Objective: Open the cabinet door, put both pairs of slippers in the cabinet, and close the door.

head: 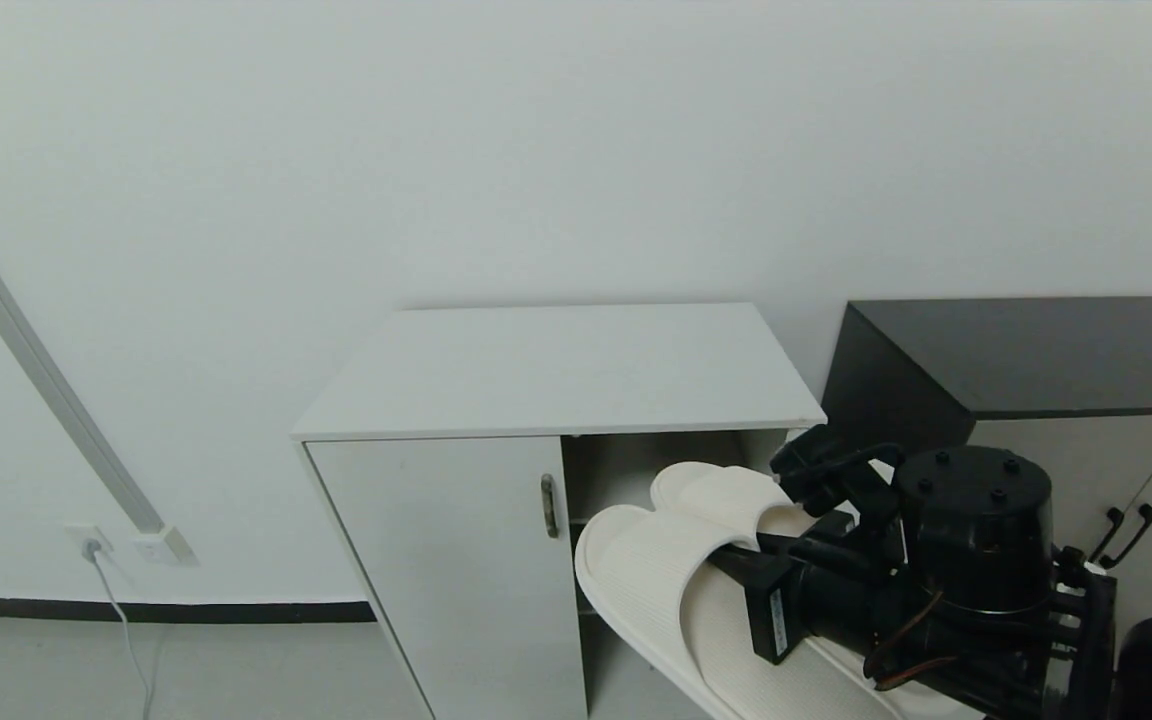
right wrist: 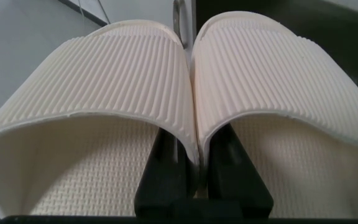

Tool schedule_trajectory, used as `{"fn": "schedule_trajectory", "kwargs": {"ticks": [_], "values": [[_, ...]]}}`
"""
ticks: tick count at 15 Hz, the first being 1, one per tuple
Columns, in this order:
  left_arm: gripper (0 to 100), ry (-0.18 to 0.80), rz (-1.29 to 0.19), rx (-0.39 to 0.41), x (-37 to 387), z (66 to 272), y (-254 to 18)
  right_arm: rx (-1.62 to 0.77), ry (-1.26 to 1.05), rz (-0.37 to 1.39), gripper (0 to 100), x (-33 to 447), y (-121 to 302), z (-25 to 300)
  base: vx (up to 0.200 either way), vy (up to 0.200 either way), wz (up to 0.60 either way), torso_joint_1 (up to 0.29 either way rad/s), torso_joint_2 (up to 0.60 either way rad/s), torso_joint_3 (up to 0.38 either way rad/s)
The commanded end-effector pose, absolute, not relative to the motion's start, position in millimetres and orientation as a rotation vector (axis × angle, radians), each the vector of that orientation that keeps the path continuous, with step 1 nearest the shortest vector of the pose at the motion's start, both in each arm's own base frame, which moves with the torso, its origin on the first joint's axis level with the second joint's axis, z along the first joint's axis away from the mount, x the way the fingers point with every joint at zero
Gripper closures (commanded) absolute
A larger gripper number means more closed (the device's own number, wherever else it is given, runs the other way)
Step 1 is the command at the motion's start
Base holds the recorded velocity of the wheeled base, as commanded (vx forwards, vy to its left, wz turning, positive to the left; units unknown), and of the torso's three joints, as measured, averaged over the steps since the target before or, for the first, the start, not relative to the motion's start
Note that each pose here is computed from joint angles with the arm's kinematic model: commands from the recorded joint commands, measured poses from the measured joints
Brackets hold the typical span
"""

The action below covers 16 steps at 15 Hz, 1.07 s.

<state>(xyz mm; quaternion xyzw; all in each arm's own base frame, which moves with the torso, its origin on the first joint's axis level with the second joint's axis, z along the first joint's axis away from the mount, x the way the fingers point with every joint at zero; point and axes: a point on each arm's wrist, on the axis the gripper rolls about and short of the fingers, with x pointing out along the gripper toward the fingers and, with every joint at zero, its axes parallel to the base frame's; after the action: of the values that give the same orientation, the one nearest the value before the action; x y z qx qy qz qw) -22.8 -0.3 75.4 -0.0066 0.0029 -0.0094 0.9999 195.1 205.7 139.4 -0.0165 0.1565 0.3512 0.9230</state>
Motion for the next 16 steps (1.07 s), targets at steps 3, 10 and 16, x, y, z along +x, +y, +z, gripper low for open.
{"fn": "schedule_trajectory", "kwargs": {"ticks": [3, 10, 16], "values": [[100, 0.006, -0.018, -0.014, -22.8, 75.3, -0.3, -0.037, 0.326, 0.721, 100, 194.3, 204.8, 137.8, 0.0, 0.0, 0.0, -0.232, 0.55, 0.32], [100, 0.006, -0.02, -0.014, -22.8, 75.3, -0.3, -0.042, 0.317, 0.721, 100, 193.9, 204.4, 137.1, 0.0, 0.0, 0.0, -0.203, 0.52, 0.318], [100, 0.006, -0.018, -0.015, -22.8, 75.3, -0.3, -0.048, 0.318, 0.722, 100, 194.1, 204.5, 136.0, 0.0, 0.0, 0.0, -0.161, 0.48, 0.323]]}}
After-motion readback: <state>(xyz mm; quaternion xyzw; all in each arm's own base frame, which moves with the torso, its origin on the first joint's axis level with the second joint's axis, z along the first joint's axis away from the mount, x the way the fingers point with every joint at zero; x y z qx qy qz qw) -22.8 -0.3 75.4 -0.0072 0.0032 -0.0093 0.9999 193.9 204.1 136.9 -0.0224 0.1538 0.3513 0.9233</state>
